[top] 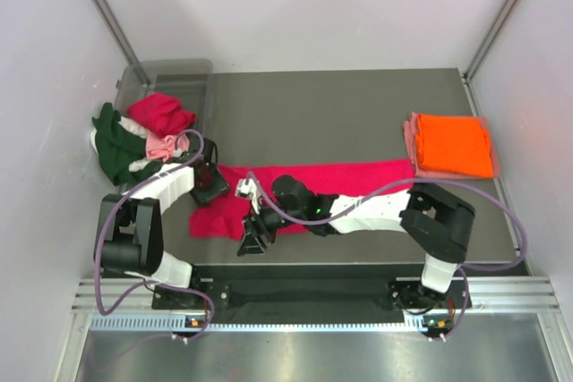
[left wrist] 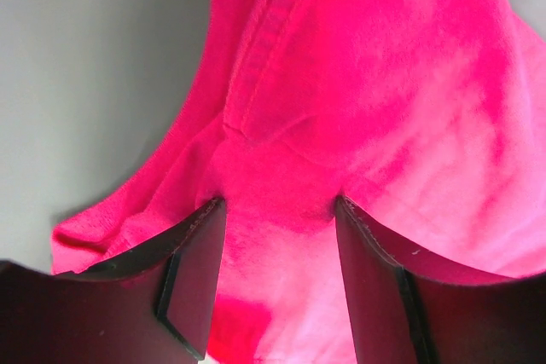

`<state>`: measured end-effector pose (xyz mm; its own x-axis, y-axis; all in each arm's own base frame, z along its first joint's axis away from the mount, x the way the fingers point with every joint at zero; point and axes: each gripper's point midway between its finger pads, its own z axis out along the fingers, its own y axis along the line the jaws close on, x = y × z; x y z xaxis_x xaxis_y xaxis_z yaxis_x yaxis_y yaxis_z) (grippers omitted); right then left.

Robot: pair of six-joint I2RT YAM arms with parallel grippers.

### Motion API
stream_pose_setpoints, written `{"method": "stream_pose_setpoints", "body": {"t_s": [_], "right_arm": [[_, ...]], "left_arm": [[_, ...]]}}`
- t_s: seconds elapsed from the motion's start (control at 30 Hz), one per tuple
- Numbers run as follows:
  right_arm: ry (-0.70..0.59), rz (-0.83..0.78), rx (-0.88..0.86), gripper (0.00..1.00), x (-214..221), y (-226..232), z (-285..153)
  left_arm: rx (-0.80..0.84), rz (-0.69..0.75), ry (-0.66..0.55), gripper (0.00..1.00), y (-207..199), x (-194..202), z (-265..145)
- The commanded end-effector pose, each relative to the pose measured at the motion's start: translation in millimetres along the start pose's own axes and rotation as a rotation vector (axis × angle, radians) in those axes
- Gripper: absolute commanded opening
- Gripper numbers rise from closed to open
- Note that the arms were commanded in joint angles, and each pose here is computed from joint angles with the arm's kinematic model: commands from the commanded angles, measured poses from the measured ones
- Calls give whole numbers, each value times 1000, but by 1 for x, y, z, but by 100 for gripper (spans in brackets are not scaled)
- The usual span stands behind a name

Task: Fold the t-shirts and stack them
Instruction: Fold the tshirt

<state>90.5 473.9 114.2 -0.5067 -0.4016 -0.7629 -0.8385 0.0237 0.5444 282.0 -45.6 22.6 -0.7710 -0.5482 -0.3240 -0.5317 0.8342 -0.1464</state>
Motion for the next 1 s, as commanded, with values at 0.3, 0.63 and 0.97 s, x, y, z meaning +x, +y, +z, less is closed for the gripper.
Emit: {"method": "stream_pose_setpoints", "body": {"t_s": [0.3,0.63,0.97], "right_arm": [[-219,74,271,60,-33,-68,-95],[-231,81,306,59,-21,-76,-120],[-255,85,395,59,-15,-77,-146]], "left_arm": [[262,48,19,60,-15,33,-56],[214,-22,39,57,-5,60,-60],[-145,-172,22,53,56,62,-68]]}}
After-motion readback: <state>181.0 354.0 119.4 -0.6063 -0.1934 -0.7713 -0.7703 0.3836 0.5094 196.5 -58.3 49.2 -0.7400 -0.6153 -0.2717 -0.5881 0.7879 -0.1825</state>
